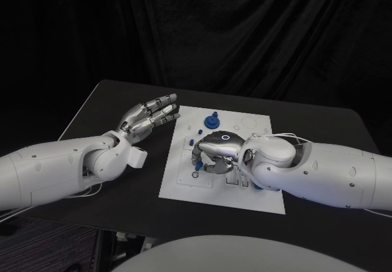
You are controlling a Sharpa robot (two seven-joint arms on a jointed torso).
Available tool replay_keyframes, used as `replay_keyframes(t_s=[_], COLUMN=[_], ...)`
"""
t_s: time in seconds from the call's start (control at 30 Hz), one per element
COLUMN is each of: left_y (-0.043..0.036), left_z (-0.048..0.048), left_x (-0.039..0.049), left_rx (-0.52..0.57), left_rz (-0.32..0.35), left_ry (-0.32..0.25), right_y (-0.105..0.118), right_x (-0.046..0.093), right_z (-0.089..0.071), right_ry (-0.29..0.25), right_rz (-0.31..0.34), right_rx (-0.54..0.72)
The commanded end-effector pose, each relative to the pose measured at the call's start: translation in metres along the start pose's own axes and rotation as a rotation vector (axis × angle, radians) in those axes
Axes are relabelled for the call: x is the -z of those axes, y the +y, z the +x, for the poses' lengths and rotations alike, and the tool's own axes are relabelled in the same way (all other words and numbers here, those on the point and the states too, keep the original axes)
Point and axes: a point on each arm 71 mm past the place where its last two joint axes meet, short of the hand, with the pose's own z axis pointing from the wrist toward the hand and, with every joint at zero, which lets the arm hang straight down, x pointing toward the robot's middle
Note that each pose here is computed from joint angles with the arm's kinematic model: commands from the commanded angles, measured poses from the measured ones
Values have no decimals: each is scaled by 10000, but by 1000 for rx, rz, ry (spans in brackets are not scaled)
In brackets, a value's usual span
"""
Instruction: Assemble the parts on the task board
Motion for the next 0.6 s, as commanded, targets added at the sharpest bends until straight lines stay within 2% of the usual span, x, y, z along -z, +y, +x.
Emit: replay_keyframes(t_s=[0.03, 0.6], left_y=[-75, -47], left_z=[16, 3], left_x=[-2, 3], left_rx=[19, 20], left_rz=[118, 110], left_ry=[9, 7], right_y=[16, 54], right_x=[-8, -18], right_z=[39, 175], right_ry=[22, 39], right_rz=[-17, -22], right_rx=[13, -10])
